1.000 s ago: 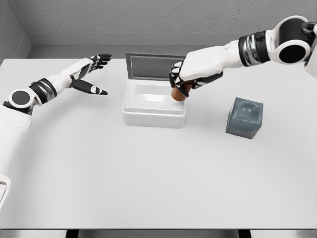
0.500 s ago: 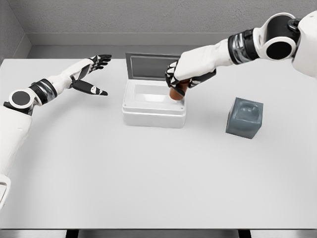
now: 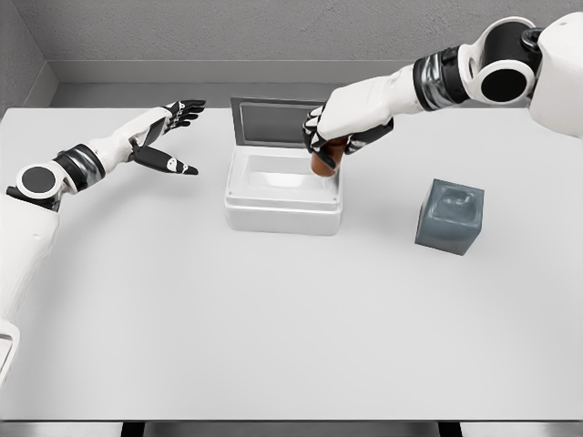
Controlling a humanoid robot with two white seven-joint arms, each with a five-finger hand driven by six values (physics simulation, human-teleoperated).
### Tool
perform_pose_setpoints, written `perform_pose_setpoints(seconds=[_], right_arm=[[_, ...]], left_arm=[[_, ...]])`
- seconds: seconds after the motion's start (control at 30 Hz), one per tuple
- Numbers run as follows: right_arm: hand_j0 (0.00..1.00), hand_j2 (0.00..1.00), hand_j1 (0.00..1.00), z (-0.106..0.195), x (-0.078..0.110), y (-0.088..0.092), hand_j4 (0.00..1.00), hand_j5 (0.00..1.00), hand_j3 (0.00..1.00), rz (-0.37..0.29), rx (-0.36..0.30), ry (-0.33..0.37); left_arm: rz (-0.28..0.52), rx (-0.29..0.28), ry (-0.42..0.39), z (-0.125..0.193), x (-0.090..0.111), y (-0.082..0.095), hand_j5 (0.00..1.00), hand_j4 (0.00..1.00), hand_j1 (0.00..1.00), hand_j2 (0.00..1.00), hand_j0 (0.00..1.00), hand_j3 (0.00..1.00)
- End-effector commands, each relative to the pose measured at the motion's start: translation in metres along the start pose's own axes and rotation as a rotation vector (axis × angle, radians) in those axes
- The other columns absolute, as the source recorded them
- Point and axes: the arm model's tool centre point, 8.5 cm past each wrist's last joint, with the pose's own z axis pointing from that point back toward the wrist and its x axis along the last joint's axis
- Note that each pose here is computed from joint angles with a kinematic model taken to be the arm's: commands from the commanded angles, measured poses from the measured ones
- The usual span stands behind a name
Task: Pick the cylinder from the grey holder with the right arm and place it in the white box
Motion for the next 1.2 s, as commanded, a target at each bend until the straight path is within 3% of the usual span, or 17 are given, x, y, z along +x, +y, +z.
perform_pose_setpoints(seconds=[0.0,0.03,0.3,0.4,0.5,0.6,0.7,0.83,0.93,1.0,1.17], right_arm=[[0.65,0.65,0.65,0.001,-0.001,-0.001,0.65,0.65,0.65,-0.005,-0.006,0.002],[0.74,0.74,0.74,0.001,0.000,-0.002,0.74,0.74,0.74,-0.002,-0.006,0.002],[0.85,0.85,0.85,0.001,0.004,-0.004,0.85,0.85,0.85,0.005,-0.017,-0.010],[0.91,0.91,0.91,0.002,0.016,-0.010,0.91,0.91,0.91,0.031,-0.034,-0.043],[0.92,0.92,0.92,0.016,0.031,-0.025,0.92,0.92,0.92,0.074,-0.085,-0.071],[0.92,0.92,0.92,0.037,0.030,-0.039,0.92,0.92,0.92,0.094,-0.131,-0.048],[0.93,0.93,0.93,0.058,0.023,-0.042,0.93,0.93,0.93,0.087,-0.178,-0.012],[0.92,0.92,0.92,0.066,0.037,-0.046,0.92,0.92,0.92,0.115,-0.191,-0.036],[0.92,0.92,0.92,0.083,0.042,-0.043,0.92,0.92,0.92,0.125,-0.200,-0.029],[0.93,0.93,0.93,0.120,0.048,-0.040,0.93,0.93,0.93,0.132,-0.231,0.008],[1.00,1.00,1.00,0.166,0.041,-0.012,1.00,1.00,1.00,0.080,-0.250,0.101]], left_arm=[[0.006,0.005,-0.005,0.000,0.001,0.001,1.00,1.00,1.00,1.00,1.00,1.00],[0.006,0.005,-0.005,0.000,0.001,0.001,1.00,1.00,1.00,1.00,1.00,1.00],[0.005,0.005,-0.004,0.001,0.001,0.001,1.00,1.00,1.00,1.00,1.00,1.00],[0.006,0.005,-0.003,0.001,0.000,0.001,1.00,1.00,1.00,1.00,1.00,1.00],[0.005,0.006,-0.002,0.001,0.000,0.001,1.00,1.00,1.00,1.00,1.00,1.00],[0.005,0.006,-0.002,0.001,0.000,0.001,1.00,1.00,1.00,1.00,1.00,1.00],[0.005,0.006,-0.002,0.001,0.000,0.001,1.00,1.00,1.00,1.00,1.00,1.00],[0.005,0.003,-0.010,-0.002,0.003,0.000,1.00,1.00,1.00,1.00,1.00,1.00],[0.003,0.003,-0.016,-0.002,0.005,0.000,1.00,1.00,1.00,1.00,1.00,1.00],[-0.009,0.010,-0.030,-0.005,0.013,0.007,1.00,1.00,1.00,1.00,1.00,1.00],[-0.015,0.008,-0.047,-0.012,0.022,0.008,1.00,1.00,1.00,1.00,1.00,1.00]])
